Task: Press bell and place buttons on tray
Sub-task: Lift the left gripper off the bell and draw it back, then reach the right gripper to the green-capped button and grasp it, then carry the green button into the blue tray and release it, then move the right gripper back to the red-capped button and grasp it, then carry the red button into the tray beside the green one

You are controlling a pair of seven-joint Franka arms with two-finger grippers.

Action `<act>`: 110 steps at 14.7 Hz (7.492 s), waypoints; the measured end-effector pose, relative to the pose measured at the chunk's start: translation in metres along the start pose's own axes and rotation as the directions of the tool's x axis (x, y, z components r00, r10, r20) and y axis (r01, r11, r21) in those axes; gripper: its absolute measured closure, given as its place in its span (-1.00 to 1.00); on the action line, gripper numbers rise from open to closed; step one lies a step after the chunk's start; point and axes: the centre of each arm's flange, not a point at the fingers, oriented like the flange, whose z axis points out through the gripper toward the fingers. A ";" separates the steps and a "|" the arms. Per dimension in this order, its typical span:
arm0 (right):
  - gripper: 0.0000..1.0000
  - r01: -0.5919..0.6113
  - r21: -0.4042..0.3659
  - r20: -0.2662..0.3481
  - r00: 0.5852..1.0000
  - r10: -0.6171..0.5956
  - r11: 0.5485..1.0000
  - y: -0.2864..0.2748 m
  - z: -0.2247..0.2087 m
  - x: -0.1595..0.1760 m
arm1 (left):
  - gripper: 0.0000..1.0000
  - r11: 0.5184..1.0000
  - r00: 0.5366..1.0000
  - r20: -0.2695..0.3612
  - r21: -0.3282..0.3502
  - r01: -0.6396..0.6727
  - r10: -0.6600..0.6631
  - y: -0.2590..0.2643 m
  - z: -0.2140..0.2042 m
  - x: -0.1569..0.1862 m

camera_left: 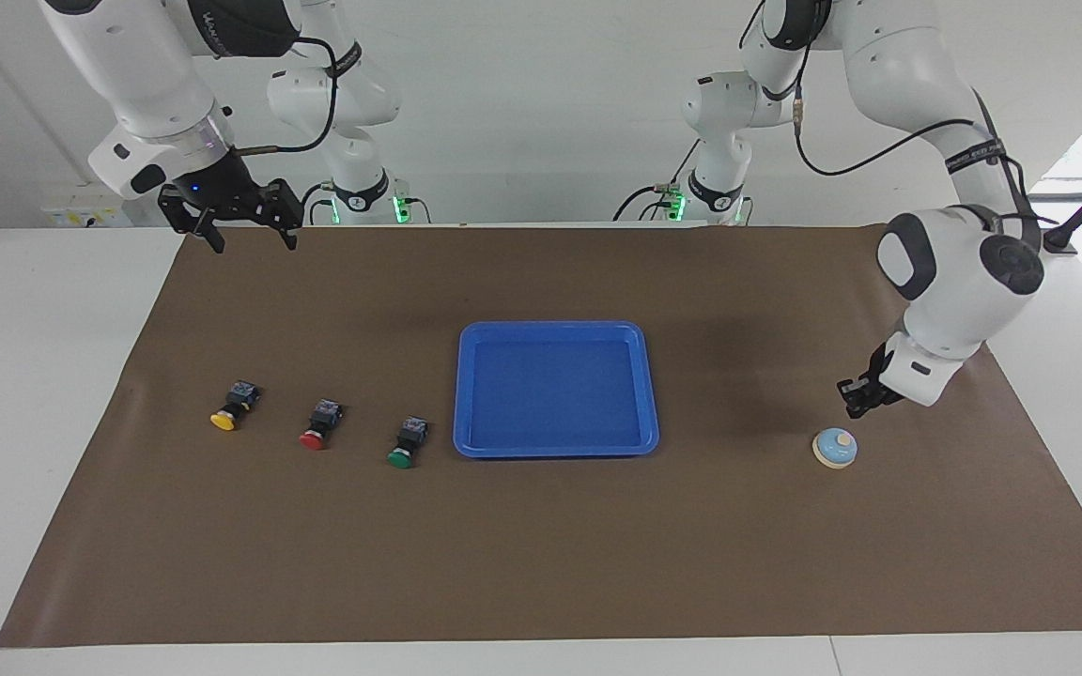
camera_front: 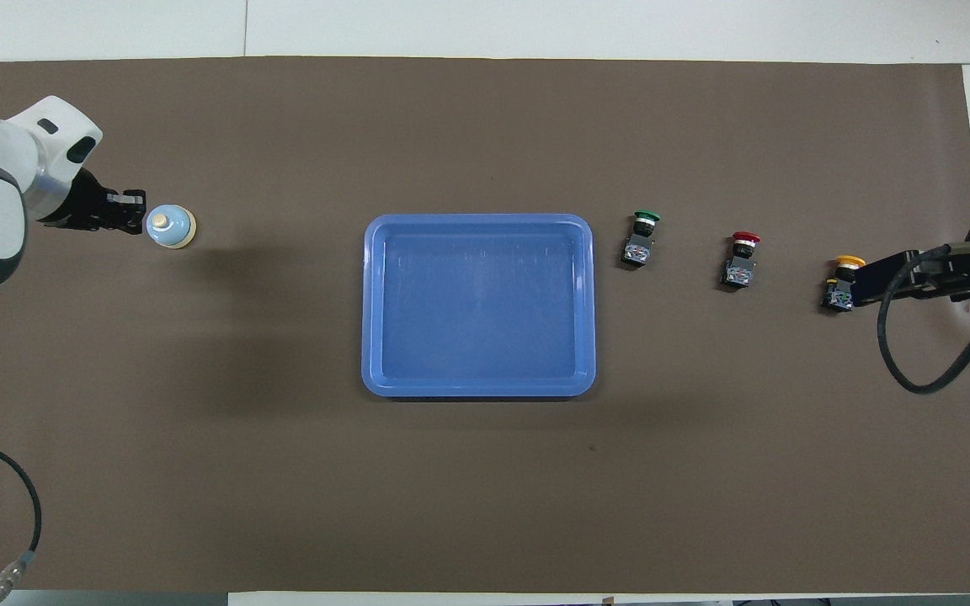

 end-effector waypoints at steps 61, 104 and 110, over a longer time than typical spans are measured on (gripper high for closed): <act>0.15 -0.253 -0.009 0.015 0.967 0.253 0.967 -0.283 0.226 0.104 | -1.00 0.995 0.994 0.060 -0.012 -0.094 0.095 0.009 -0.175 -0.101; 0.18 -0.399 0.014 -0.120 0.910 0.398 0.917 -0.001 0.311 0.091 | -1.00 0.995 0.994 0.060 -0.012 -0.094 0.095 0.009 -0.175 -0.101; 0.18 -0.317 -0.019 -0.065 0.947 0.315 0.948 -0.088 0.212 0.111 | -1.00 0.995 0.994 0.060 -0.012 -0.094 0.095 0.009 -0.175 -0.101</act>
